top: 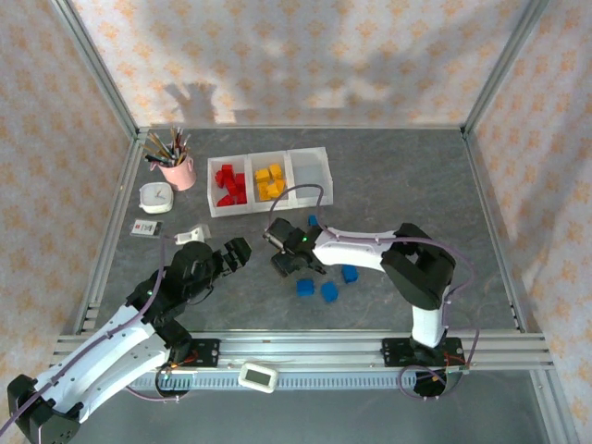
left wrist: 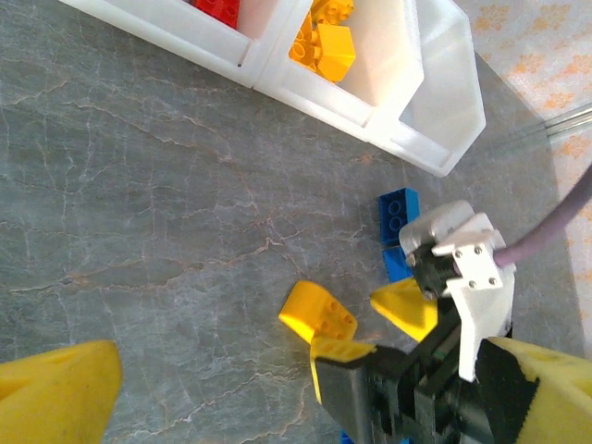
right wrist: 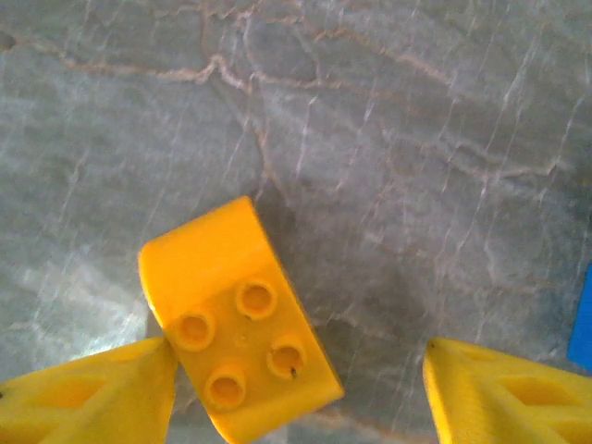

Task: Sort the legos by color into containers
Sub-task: Pick up the lego from the center of the table, then place the lego in the container.

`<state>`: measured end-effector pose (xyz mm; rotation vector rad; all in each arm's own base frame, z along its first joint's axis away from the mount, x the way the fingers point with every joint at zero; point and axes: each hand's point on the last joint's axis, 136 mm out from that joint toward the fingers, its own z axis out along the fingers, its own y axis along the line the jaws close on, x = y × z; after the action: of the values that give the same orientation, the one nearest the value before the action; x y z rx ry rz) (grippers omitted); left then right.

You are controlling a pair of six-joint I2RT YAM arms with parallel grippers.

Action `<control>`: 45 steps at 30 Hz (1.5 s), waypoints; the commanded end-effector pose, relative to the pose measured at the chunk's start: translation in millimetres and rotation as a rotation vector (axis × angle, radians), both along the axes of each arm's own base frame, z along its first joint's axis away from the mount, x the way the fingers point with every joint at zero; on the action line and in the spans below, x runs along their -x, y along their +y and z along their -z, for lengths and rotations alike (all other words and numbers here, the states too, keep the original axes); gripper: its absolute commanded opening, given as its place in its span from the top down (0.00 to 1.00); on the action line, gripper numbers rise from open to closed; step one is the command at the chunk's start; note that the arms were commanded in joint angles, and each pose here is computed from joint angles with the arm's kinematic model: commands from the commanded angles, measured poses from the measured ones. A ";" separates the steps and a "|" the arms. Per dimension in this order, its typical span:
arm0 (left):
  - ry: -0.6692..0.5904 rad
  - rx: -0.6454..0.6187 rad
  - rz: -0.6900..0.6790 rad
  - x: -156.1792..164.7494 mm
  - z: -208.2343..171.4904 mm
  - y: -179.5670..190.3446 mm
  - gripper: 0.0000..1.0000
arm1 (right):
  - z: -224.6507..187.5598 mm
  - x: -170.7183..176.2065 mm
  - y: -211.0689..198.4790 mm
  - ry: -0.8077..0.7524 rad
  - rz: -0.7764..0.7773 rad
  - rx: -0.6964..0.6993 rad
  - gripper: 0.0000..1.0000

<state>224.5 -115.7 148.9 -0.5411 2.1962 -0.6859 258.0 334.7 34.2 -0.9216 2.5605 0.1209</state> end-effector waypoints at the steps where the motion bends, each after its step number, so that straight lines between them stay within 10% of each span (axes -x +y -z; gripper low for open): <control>1: 0.020 -0.027 -0.022 4.1 9.9 6.8 0.01 | 2.3 -5.9 5.0 0.008 -0.014 -0.007 0.33; 16: 0.004 -0.025 -0.032 0.6 6.1 6.9 0.01 | -7.7 -2.7 15.0 0.024 -0.038 -0.063 0.70; 28: -0.091 -0.030 -0.055 -19.9 -28.1 3.8 0.01 | -98.6 -75.2 15.3 -0.122 0.153 -0.246 0.70; 45: -0.166 -0.096 -0.122 -69.4 -64.1 16.1 0.01 | -97.0 -223.0 48.4 -0.288 0.376 -0.268 0.62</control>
<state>283.6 -100.7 191.2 -0.5662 2.0766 -0.5338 460.5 393.0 121.9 -0.3920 2.3547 0.2729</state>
